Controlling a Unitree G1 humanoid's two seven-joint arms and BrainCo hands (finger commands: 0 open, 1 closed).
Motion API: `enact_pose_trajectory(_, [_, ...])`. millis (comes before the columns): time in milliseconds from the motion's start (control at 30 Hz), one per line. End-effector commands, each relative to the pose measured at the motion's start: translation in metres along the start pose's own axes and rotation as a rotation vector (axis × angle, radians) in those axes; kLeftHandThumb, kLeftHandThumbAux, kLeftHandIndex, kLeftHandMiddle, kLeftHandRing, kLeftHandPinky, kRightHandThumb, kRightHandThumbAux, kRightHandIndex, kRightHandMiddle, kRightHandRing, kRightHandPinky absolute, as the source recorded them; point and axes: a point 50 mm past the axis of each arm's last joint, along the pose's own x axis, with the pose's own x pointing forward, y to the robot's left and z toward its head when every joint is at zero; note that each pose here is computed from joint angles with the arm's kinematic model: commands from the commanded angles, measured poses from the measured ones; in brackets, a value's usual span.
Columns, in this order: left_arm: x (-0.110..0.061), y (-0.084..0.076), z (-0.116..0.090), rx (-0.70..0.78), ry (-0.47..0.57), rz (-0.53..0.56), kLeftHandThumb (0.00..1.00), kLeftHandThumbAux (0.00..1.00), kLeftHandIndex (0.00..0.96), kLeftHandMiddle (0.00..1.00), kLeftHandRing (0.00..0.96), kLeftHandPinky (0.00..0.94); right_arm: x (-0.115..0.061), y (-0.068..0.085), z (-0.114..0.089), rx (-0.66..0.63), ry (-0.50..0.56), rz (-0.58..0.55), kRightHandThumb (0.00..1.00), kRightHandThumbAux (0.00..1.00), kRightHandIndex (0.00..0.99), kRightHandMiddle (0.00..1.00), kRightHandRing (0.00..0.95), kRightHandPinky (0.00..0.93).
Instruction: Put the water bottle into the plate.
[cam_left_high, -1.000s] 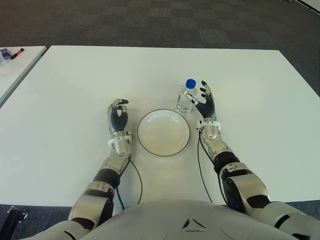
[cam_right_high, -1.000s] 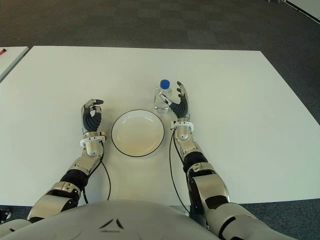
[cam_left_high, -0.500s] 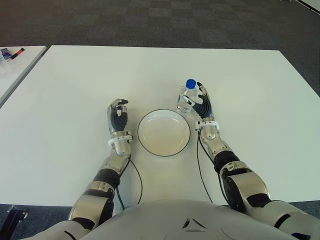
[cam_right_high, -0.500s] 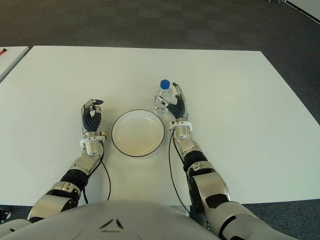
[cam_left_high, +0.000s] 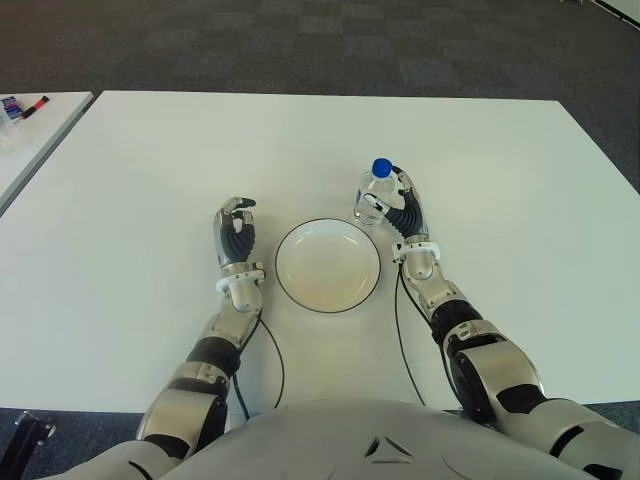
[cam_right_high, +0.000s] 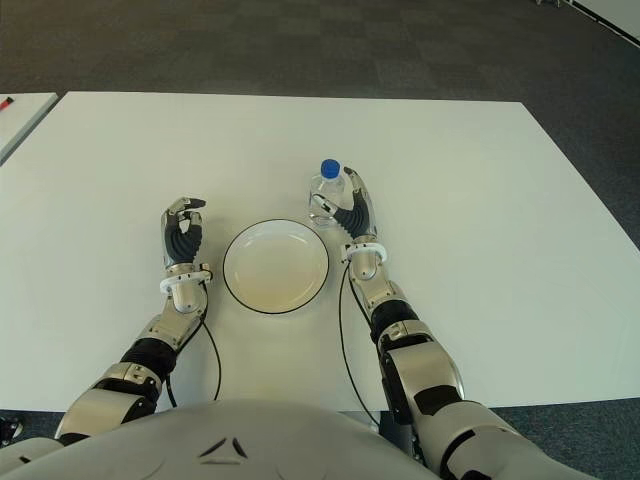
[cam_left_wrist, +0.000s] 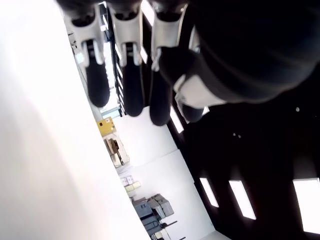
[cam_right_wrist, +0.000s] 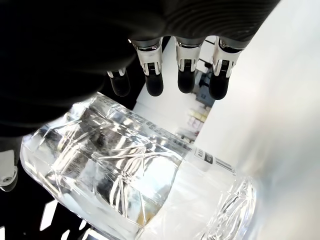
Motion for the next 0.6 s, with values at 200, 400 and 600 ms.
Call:
enact_pose_trajectory(200, [-0.0043,0.0007,-0.0082,0.070,0.024,-0.018,0.836,0.678,0.466,0.404,0.333,0.358,0.0024,0.0009,-0.0006,-0.026,0.015,0.014,0.600,0.422,0.000,0.000,0.000,0.126])
enact_pose_trajectory(400, [-0.0045,0.0004,-0.0092,0.066,0.036,-0.025,0.835,0.679,0.467,0.400,0.328,0.351,0.0023,0.0010,-0.0004,-0.034,0.010,0.015,0.591,0.427,0.000,0.000,0.006,0.128])
enact_pose_trajectory(600, [-0.0048,-0.0006,-0.0092,0.034,0.050,-0.042,0.836,0.678,0.469,0.402,0.338,0.365,0.0018,0.0018,0.0020,-0.042,-0.020,0.016,0.593,0.428,0.000,0.000,0.004,0.119])
